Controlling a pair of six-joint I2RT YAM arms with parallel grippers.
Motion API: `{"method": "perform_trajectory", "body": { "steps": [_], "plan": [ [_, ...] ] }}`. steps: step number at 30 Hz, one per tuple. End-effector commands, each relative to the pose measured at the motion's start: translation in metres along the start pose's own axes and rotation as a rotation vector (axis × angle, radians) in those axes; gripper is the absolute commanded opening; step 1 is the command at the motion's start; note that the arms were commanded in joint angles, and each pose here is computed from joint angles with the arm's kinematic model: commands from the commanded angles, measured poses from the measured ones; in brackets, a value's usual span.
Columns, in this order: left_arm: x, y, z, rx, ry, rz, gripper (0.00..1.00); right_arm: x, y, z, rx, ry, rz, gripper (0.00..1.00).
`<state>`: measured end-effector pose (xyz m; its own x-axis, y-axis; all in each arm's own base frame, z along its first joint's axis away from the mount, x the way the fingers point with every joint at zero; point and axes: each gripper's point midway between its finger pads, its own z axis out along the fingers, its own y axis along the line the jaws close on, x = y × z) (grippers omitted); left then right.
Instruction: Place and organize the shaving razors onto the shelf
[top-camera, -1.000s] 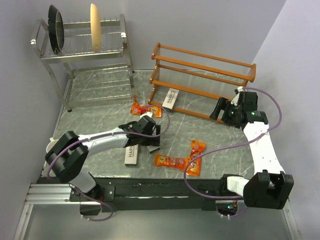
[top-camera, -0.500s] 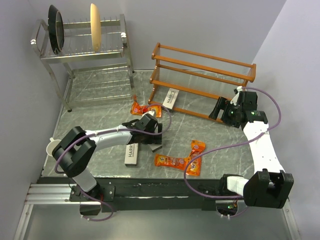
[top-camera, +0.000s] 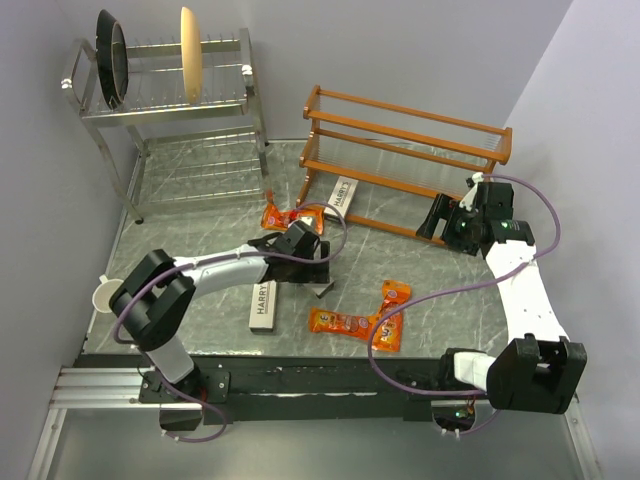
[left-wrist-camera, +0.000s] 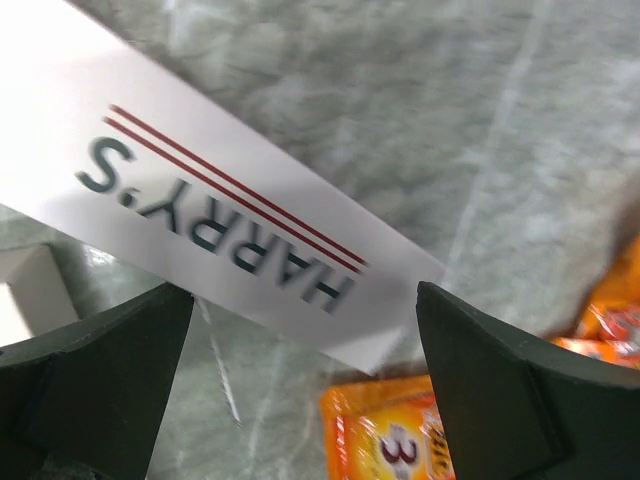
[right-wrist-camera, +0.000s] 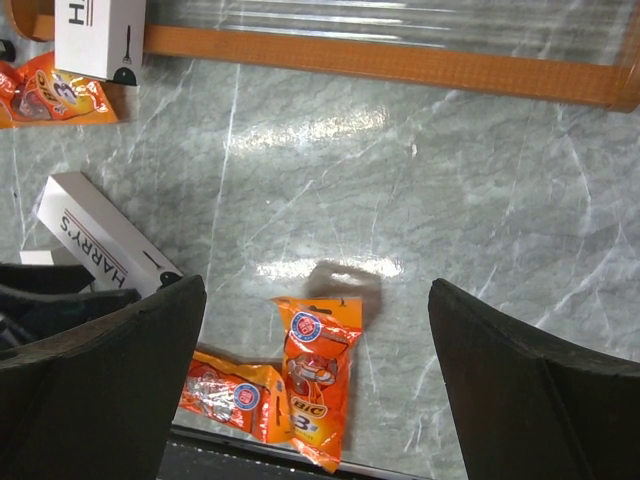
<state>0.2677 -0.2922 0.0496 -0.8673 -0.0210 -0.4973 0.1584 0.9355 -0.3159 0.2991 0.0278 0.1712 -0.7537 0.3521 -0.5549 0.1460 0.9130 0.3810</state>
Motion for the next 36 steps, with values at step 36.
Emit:
{"method": "perform_trajectory", "body": {
  "steps": [36],
  "plan": [
    [-0.164, 0.151, -0.167, -0.049, -0.650, -0.327, 1.00, 0.160, 0.209, 0.116, -0.293, 0.301, -0.846, 1.00]
  ]
}}
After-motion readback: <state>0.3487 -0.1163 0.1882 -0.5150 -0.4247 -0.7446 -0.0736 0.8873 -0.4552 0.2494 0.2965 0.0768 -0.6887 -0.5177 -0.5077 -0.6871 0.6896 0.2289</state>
